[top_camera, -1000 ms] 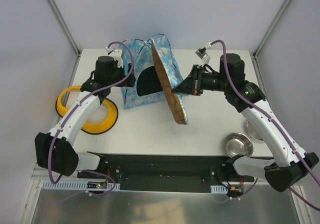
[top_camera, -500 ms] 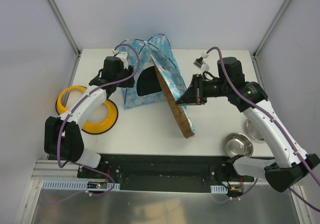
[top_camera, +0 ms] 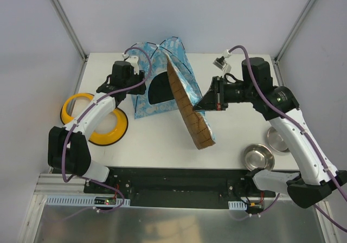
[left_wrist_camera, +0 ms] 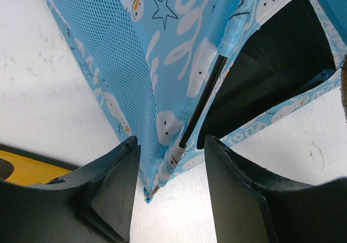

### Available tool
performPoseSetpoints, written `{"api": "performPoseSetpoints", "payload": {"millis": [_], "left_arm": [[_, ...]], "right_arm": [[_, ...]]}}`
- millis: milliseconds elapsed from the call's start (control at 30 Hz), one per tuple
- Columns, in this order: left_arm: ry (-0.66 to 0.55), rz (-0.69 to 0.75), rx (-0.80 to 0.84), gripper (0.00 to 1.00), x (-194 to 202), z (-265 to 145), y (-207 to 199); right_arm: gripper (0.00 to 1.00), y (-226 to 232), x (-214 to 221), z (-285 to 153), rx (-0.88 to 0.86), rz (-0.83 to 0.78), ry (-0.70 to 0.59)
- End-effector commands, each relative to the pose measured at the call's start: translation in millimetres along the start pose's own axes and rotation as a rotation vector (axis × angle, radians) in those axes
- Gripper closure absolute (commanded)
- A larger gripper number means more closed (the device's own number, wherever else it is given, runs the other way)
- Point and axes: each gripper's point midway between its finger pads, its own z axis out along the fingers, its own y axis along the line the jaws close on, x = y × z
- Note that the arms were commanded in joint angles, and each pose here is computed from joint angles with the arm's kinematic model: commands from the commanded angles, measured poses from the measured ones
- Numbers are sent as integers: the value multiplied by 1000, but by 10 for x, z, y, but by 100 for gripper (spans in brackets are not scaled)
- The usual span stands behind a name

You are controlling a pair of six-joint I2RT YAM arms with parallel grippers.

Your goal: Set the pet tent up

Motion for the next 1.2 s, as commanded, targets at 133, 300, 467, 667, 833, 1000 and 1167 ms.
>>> {"api": "performPoseSetpoints", "payload": {"millis": [133,300,467,667,833,1000,1167], "left_arm": [[-89,-4,5,48,-253,-156,-22],[-67,-8,17,67,-210,-86,-41],[-57,-13,22,86,-201,-61,-51],[-67,-5,11,100,-242,-71,-33],[-63,4,2,100,-226,-63,-13],[-61,13,20,100,-224,-61,-41],[-62,17,39,100,-247,-59,-76]], "right_arm": [[100,-212,-162,144,77,-74,-4],[100,-721,-137,499,178,-62,59],[100,-1158,-159,819,258,14,75],[100,-1468,-20,1142,277,306,88],[100,-1819,-53,1247,334,595,18],[100,-2064,-251,1271,342,775,-46],[100,-2136,-423,1509,316,879,-32]]}}
